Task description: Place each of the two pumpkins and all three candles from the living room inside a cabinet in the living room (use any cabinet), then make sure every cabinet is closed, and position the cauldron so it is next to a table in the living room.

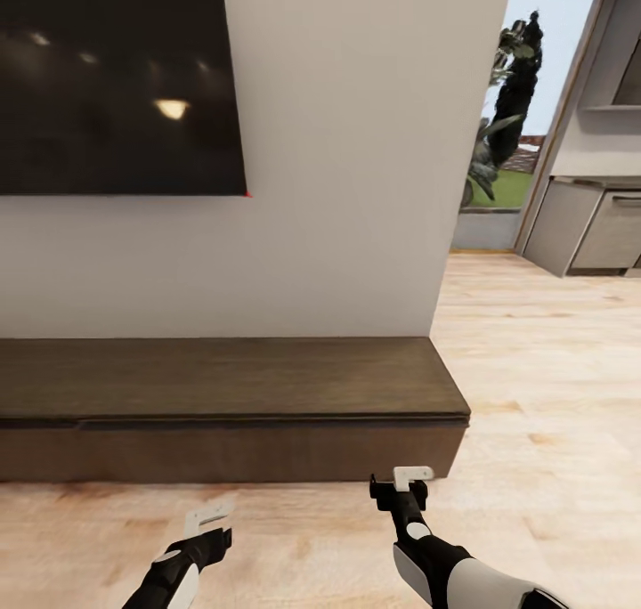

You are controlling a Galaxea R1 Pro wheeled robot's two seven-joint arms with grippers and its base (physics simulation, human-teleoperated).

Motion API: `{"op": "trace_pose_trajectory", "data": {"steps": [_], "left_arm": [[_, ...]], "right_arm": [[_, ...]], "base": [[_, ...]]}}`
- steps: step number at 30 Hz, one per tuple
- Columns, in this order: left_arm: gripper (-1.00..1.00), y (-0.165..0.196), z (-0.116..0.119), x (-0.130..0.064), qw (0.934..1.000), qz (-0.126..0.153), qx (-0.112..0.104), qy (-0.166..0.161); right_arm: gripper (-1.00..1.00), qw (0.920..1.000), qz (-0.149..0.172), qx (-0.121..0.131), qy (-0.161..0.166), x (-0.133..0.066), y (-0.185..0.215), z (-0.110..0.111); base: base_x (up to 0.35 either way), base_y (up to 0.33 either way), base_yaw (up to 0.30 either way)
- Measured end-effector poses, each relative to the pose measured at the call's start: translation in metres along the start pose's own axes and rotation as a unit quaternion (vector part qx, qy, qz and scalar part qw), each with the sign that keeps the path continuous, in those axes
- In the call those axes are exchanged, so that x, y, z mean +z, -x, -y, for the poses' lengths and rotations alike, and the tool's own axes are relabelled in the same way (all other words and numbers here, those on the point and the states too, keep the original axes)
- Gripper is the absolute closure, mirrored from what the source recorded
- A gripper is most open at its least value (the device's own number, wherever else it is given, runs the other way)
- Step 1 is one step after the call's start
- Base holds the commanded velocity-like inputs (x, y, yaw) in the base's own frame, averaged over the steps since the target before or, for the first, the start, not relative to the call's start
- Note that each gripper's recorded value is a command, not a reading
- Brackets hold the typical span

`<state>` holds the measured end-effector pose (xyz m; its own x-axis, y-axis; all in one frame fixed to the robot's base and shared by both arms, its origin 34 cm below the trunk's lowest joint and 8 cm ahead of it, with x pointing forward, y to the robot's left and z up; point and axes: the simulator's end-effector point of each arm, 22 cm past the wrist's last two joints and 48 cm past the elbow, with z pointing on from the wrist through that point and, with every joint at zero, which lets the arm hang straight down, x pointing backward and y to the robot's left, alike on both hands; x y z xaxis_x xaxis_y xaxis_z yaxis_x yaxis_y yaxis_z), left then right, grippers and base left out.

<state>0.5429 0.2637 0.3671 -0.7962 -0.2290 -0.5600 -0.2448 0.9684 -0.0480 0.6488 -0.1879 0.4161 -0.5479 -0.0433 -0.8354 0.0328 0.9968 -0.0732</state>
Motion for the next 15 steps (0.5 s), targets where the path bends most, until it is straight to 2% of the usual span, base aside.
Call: {"op": "trace_pose_trajectory", "data": {"steps": [8, 15], "left_arm": [[-1.00, 0.013, 0.000, -0.012, 1.0000, 0.000, 0.000, 0.001], [-1.00, 0.024, 0.000, -0.023, 1.0000, 0.001, 0.000, 0.002]], "right_arm": [[-1.00, 1.0000, -0.001, 0.000, 0.000, -0.006, 0.016, 0.001], [-1.00, 1.0000, 0.000, 0.000, -0.001, -0.012, 0.031, 0.002]], "base": [[-0.311, 0.000, 0.266], [-0.054, 0.000, 0.272]]}}
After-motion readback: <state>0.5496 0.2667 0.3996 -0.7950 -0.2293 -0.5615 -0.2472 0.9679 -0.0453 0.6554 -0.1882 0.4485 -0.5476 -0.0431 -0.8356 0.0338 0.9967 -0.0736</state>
